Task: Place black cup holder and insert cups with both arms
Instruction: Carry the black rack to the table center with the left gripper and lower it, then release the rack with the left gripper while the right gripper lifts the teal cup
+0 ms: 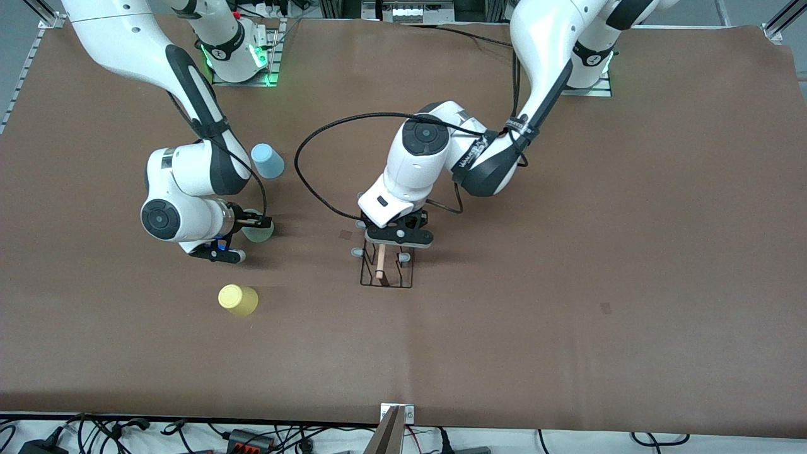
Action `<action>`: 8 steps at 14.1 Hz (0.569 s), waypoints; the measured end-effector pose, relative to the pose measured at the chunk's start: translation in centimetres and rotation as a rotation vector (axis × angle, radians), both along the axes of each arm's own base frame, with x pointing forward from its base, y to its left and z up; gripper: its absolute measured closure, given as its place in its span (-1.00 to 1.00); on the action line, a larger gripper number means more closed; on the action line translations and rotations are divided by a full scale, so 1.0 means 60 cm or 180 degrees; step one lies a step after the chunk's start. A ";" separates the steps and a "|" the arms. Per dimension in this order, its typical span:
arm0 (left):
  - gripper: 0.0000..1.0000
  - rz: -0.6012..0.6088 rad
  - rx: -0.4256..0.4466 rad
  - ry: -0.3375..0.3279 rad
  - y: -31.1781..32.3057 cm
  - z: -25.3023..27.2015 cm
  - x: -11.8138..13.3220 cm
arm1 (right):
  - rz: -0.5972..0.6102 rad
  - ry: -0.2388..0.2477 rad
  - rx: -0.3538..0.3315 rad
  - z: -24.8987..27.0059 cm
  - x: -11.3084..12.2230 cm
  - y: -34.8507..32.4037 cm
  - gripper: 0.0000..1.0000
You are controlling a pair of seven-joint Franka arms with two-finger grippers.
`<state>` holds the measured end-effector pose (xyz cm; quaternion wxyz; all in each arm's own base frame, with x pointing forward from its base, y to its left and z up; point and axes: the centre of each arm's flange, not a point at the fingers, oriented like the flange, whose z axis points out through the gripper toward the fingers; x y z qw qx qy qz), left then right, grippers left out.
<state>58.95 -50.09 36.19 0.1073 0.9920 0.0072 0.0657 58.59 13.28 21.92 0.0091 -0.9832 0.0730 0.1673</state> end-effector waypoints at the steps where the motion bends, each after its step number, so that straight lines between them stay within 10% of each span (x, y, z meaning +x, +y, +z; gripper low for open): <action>1: -0.37 0.0055 0.0033 -0.0034 0.021 0.030 0.013 | 0.0010 -0.0013 0.0003 0.003 0.001 0.004 -0.31; 4: -0.97 0.0313 0.0146 -0.0032 0.128 0.149 0.054 | 0.0027 -0.0115 0.0032 0.036 0.024 0.013 -0.31; 8: -1.00 0.0667 0.0382 0.0154 0.378 0.280 0.109 | 0.0026 -0.0098 0.0111 0.223 0.085 0.043 -0.31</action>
